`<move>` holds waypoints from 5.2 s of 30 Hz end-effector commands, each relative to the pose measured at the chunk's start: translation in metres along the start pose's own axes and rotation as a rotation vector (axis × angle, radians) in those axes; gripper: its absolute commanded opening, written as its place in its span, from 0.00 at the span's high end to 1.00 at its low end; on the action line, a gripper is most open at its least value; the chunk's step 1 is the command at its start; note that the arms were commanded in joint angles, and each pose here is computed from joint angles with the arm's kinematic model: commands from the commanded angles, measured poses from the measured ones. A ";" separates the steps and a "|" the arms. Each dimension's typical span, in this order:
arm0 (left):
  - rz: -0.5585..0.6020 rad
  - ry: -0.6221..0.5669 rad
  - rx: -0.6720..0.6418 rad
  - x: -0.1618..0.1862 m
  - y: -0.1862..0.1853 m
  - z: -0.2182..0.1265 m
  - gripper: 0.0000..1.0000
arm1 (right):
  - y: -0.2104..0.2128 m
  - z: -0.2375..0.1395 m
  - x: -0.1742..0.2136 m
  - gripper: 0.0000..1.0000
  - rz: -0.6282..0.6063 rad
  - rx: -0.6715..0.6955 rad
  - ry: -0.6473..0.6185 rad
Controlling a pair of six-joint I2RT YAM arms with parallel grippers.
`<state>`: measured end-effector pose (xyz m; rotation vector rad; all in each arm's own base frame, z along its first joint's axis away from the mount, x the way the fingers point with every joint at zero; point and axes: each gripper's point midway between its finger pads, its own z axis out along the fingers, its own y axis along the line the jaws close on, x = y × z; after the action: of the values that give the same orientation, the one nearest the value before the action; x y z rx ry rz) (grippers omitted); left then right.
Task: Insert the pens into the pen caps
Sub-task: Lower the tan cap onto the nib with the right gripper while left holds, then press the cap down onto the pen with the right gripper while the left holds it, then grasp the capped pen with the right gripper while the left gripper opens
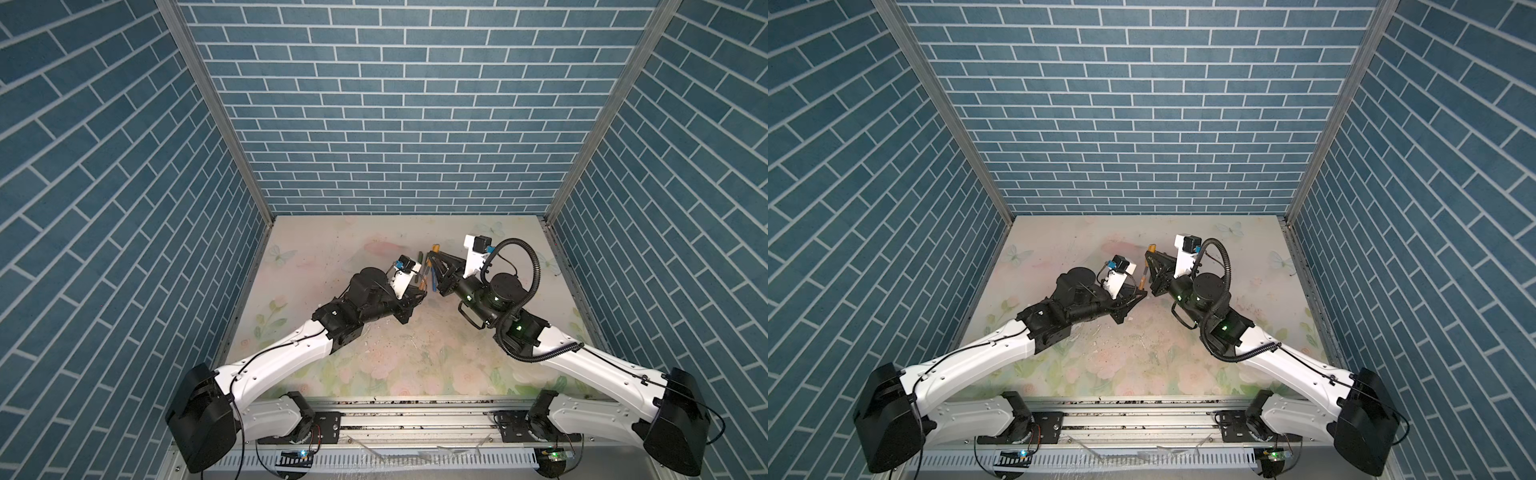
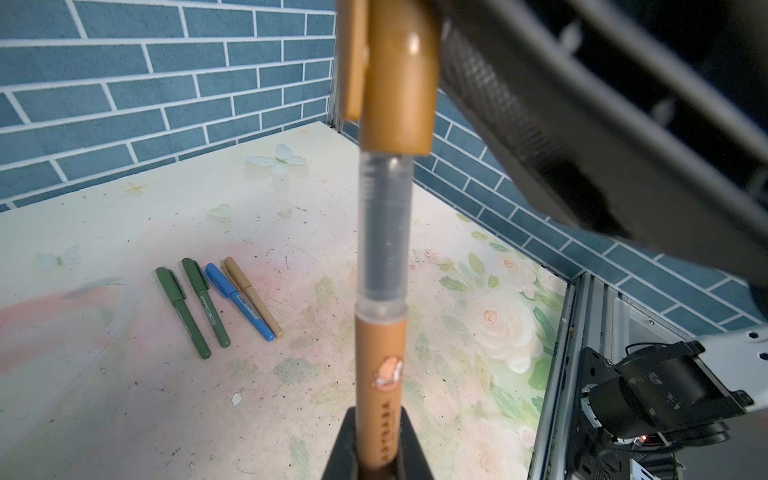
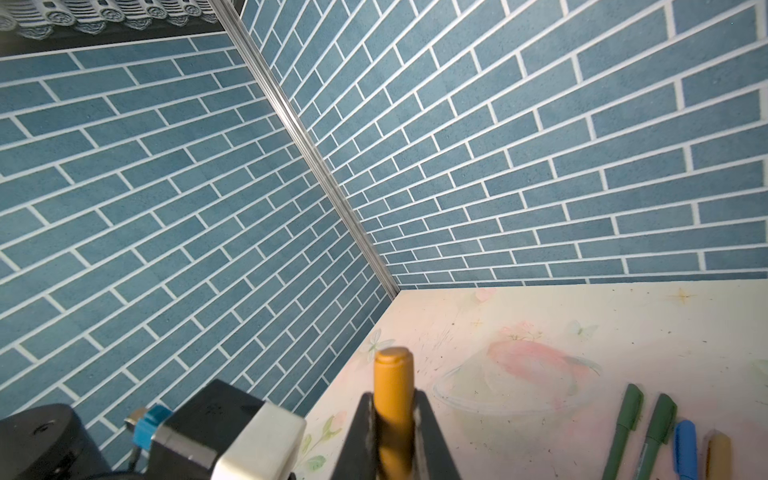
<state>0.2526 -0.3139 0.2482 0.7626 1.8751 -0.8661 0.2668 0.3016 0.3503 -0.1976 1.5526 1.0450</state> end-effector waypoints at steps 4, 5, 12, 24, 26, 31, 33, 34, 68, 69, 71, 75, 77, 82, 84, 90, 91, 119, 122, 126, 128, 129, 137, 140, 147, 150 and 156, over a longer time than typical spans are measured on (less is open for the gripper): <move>0.000 -0.104 -0.025 -0.024 0.001 -0.011 1.00 | -0.001 0.000 0.031 0.97 0.042 -0.030 0.106; 0.000 -0.109 -0.029 -0.025 0.002 -0.011 1.00 | -0.001 0.000 0.032 0.97 0.042 -0.031 0.108; -0.008 -0.125 -0.033 -0.029 0.003 -0.015 1.00 | 0.001 0.002 0.044 0.96 0.037 -0.052 0.150; -0.018 -0.178 -0.026 -0.041 0.002 -0.028 1.00 | -0.003 -0.001 0.058 0.94 0.026 -0.063 0.173; -0.017 -0.193 -0.018 -0.045 0.000 -0.031 1.00 | -0.002 0.000 0.060 0.94 0.030 -0.072 0.182; -0.022 -0.216 0.007 -0.050 -0.002 -0.034 1.00 | 0.004 0.002 0.065 0.94 0.064 -0.116 0.193; -0.019 -0.220 0.009 -0.051 -0.002 -0.036 1.00 | 0.007 0.003 0.064 0.93 0.069 -0.124 0.193; -0.019 -0.224 0.005 -0.052 -0.001 -0.036 1.00 | 0.006 0.004 0.065 0.93 0.074 -0.121 0.194; 0.019 -0.167 0.057 -0.037 -0.001 -0.017 1.00 | 0.027 0.000 -0.020 0.62 -0.198 -0.042 0.289; 0.020 -0.166 0.063 -0.037 -0.002 -0.017 1.00 | 0.027 0.002 -0.021 0.62 -0.194 -0.040 0.284; 0.017 -0.167 0.069 -0.038 -0.003 -0.017 1.00 | 0.025 0.006 -0.023 0.62 -0.186 -0.034 0.283; 0.018 -0.169 0.078 -0.039 -0.005 -0.018 1.00 | 0.017 0.014 -0.026 0.62 -0.163 -0.002 0.278; 0.018 -0.171 0.084 -0.040 -0.006 -0.018 1.00 | 0.022 0.017 -0.023 0.66 -0.158 -0.031 0.292; 0.019 -0.173 0.085 -0.041 -0.007 -0.019 1.00 | 0.029 0.019 -0.015 0.86 -0.133 -0.082 0.323; 0.020 -0.177 0.085 -0.042 -0.007 -0.020 1.00 | 0.031 0.018 -0.011 0.92 -0.119 -0.101 0.332; 0.034 -0.246 0.047 -0.061 -0.005 -0.034 1.00 | 0.030 0.014 0.009 0.96 -0.057 -0.133 0.373; 0.040 -0.276 0.039 -0.071 -0.006 -0.039 1.00 | 0.028 0.013 0.012 0.97 -0.050 -0.131 0.379; 0.165 -0.765 -0.026 -0.254 -0.035 -0.132 1.00 | -0.007 -0.004 0.115 0.99 0.031 -0.109 0.616; 0.167 -0.783 -0.021 -0.262 -0.037 -0.134 1.00 | -0.008 -0.007 0.122 0.99 0.052 -0.113 0.629; 0.162 -0.699 0.006 -0.248 -0.036 -0.113 1.00 | -0.008 -0.009 0.114 0.97 0.043 -0.102 0.606; 0.152 -0.617 0.008 -0.225 -0.030 -0.094 1.00 | -0.007 -0.009 0.098 0.96 0.016 -0.088 0.561; 0.142 -0.562 0.011 -0.207 -0.026 -0.082 1.00 | -0.004 -0.009 0.087 0.93 -0.002 -0.086 0.533; 0.059 -0.235 0.035 -0.090 -0.004 -0.030 1.00 | 0.024 -0.011 -0.011 0.59 -0.148 -0.073 0.306; 0.052 -0.216 0.018 -0.074 0.002 -0.026 1.00 | 0.028 -0.018 -0.027 0.55 -0.169 -0.065 0.267; -0.042 -0.231 0.026 -0.070 0.006 -0.026 1.00 | 0.025 -0.024 -0.019 0.56 -0.166 -0.064 0.291; -0.063 -0.232 0.046 -0.069 0.003 -0.024 1.00 | 0.029 -0.018 -0.013 0.56 -0.158 -0.088 0.308; -0.073 -0.222 0.061 -0.066 0.002 -0.021 1.00 | 0.038 0.000 -0.004 0.57 -0.154 -0.144 0.335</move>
<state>0.2709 -0.3045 0.3136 0.6175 1.7080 -0.9867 0.2474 0.3115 0.3530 -0.5552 1.7941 0.9993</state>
